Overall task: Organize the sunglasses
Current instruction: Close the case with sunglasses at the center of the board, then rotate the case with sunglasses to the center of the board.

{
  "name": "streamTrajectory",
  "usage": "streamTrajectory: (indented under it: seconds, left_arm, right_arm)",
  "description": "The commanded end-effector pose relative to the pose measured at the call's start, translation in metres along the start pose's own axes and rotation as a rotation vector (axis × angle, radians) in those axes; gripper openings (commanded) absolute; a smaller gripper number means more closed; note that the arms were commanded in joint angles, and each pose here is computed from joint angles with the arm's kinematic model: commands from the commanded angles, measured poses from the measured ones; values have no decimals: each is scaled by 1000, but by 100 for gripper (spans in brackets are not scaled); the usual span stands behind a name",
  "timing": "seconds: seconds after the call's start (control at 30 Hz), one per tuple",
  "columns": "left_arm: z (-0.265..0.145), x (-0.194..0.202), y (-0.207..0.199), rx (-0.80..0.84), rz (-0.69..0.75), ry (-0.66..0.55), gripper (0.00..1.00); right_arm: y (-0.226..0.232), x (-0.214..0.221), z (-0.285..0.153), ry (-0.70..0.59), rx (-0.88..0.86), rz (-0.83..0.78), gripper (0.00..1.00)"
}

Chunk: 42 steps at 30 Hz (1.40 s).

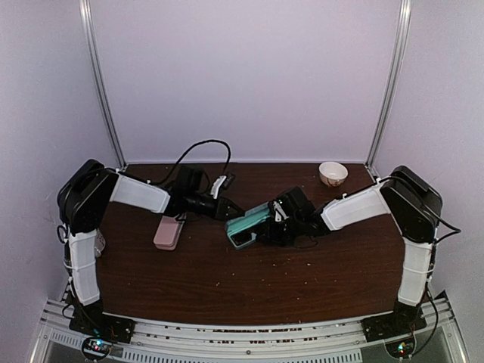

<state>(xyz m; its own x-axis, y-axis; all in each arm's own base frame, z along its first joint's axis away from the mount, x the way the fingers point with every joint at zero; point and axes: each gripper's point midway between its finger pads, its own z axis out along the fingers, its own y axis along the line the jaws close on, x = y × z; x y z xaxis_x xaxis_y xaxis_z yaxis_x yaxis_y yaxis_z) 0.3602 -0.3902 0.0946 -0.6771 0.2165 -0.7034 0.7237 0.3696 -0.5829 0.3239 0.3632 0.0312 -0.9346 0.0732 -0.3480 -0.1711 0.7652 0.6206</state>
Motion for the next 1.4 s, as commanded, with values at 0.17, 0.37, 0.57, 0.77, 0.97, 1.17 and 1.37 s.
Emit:
streamTrajectory:
  seconds: [0.17,0.37,0.57,0.77,0.97,1.17,1.37]
  left_arm:
    - [9,32,-17,40,-25,85,11]
    - [12,39,-19,37,-24,103,10]
    - [16,47,-23,43,-22,127,10]
    - [21,56,-24,47,-31,152,10]
    - [24,63,-26,50,-35,170,10]
    - [26,65,-28,53,-36,177,10]
    - [24,58,-33,55,-30,162,10]
  right_arm:
    - [5,-3,12,2,-13,-14,14]
    - [5,-6,12,-3,-9,-22,13]
    - [6,-12,10,-16,-7,-31,12]
    - [5,-17,10,-24,1,-45,12]
    - [3,-18,11,-26,3,-49,11]
    - [2,-19,11,-26,4,-51,11]
    - [0,-20,8,-30,10,-63,11]
